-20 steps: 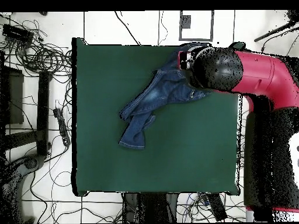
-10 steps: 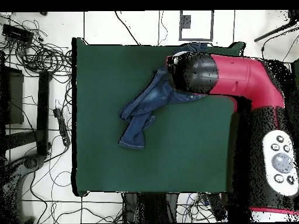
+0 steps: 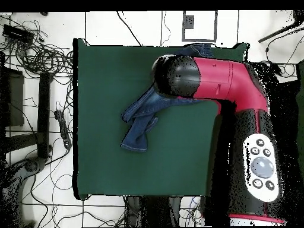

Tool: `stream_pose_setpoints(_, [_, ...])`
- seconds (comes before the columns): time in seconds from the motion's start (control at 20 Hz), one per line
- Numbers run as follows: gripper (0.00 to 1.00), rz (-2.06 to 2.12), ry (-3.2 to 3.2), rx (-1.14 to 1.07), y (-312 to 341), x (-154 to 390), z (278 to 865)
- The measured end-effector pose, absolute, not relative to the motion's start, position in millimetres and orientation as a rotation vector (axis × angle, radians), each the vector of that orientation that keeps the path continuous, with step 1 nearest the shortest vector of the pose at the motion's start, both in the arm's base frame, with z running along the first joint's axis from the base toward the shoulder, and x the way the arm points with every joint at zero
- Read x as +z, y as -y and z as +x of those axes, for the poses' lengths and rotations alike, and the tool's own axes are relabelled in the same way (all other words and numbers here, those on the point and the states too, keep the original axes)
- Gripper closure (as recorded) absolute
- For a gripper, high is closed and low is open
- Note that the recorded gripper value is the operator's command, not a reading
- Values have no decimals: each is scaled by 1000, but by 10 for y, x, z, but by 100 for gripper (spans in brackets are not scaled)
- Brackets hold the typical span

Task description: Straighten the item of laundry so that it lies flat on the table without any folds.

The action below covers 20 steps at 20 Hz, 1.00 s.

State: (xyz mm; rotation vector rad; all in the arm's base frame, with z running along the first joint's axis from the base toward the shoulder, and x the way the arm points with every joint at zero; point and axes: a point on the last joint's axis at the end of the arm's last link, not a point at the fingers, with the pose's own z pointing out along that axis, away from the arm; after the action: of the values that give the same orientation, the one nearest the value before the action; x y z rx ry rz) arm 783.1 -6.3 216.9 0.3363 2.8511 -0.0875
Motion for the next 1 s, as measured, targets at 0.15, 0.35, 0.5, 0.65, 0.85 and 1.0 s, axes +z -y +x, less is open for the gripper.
stream_pose_setpoints(0.15, [0, 601, -2816, -16, 115, 2241, 7842])
stream_pose_setpoints(0.35, [0, 834, -2760, 28, 251, 2302, 7854])
stream_pose_setpoints(0.5, [0, 1014, -2700, 33, 408, 2307, 7866])
stream_pose_setpoints(0.65, [0, 1145, -2647, 18, 538, 2267, 7875])
stream_pose_setpoints(0.85, [0, 1306, -2592, -24, 708, 2194, 7888])
stream_pose_setpoints(1.0, [0, 1397, -2576, -97, 766, 2133, 7857])
